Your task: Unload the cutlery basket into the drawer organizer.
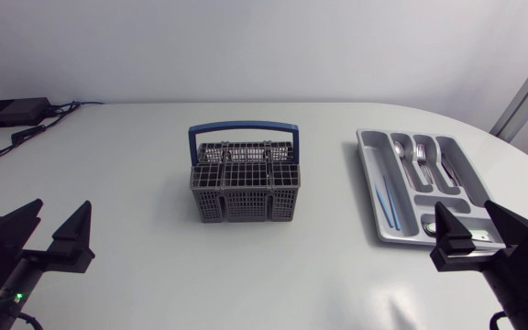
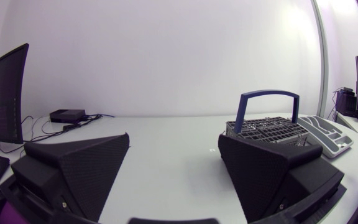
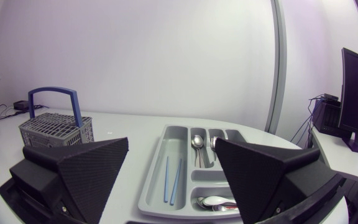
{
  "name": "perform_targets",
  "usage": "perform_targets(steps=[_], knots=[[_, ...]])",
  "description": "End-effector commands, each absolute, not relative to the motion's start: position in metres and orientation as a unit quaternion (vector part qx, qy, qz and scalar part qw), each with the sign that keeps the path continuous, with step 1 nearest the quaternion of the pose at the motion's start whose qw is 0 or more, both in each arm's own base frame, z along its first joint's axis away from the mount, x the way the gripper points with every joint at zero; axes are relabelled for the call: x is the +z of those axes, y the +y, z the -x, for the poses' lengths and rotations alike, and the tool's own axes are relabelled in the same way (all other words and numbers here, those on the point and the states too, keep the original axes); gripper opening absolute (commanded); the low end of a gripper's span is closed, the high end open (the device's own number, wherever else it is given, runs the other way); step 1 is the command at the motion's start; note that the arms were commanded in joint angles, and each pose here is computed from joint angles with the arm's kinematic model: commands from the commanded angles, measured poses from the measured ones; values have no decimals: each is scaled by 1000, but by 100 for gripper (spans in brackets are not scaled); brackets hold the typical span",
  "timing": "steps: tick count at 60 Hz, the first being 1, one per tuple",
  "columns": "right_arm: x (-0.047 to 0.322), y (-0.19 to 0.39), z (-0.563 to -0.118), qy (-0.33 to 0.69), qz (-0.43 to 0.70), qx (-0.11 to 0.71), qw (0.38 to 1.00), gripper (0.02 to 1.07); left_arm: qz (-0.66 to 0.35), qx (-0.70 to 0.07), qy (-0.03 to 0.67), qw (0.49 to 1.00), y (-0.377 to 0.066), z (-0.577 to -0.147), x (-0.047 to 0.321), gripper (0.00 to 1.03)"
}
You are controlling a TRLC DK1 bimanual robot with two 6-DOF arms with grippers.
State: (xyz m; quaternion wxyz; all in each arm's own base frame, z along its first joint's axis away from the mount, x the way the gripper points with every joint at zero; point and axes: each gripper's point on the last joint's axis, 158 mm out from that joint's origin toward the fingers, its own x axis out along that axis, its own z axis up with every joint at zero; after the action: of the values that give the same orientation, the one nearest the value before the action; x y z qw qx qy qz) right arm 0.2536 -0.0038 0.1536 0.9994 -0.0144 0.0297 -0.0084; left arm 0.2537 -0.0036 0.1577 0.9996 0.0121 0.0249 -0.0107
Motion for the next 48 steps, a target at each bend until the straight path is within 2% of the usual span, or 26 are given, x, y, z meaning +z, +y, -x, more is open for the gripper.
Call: perform_targets(steps=[1, 48], knots=[[149, -2, -254, 28, 0, -5, 1000, 102, 0, -8, 30, 999, -3, -254, 150, 99], [149, -2, -254, 28, 0, -5, 1000, 102, 0, -8, 30, 999, -3, -254, 150, 99]])
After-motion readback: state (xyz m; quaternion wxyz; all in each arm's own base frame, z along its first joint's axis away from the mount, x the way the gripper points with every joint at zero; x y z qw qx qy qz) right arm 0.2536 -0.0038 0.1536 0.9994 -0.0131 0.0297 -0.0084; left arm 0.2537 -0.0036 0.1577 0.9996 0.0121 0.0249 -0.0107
